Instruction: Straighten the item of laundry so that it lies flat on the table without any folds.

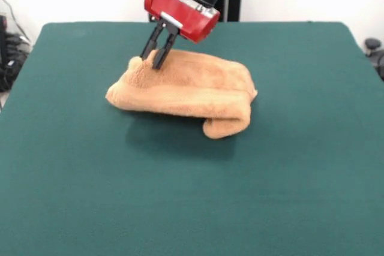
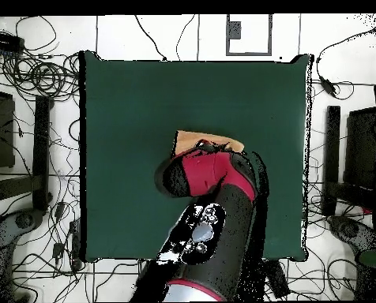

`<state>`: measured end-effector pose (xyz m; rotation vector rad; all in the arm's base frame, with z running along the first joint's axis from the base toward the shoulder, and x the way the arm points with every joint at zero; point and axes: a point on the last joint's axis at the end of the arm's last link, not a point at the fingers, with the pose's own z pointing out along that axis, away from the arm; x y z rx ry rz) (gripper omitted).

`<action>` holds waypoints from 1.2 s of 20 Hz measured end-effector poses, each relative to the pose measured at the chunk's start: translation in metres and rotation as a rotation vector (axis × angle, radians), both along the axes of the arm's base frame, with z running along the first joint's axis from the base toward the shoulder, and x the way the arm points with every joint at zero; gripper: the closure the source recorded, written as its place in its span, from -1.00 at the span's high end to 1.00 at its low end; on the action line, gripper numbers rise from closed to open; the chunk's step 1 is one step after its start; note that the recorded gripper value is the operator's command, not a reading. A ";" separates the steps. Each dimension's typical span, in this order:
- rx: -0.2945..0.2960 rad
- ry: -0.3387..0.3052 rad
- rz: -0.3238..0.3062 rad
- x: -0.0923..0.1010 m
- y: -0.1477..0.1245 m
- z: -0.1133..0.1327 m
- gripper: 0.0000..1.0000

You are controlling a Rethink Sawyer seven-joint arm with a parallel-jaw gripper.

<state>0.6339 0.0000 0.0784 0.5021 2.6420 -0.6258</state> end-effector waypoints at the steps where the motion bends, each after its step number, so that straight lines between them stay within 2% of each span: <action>1: -0.004 -0.012 0.013 0.001 0.001 0.000 -1.00; 4: -0.030 -0.035 0.053 -0.001 0.010 0.001 -1.00; 10: -0.059 -0.028 0.063 -0.007 0.018 0.002 -1.00; 14: -0.065 -0.029 0.057 -0.008 0.012 0.004 -1.00; 18: -0.024 -0.055 0.041 -0.001 -0.009 0.001 -1.00; 19: 0.020 -0.069 0.014 0.005 -0.031 -0.005 -1.00; 20: 0.039 -0.073 -0.002 0.007 -0.042 -0.009 -1.00; 24: 0.083 -0.075 -0.057 0.011 -0.092 -0.025 -1.00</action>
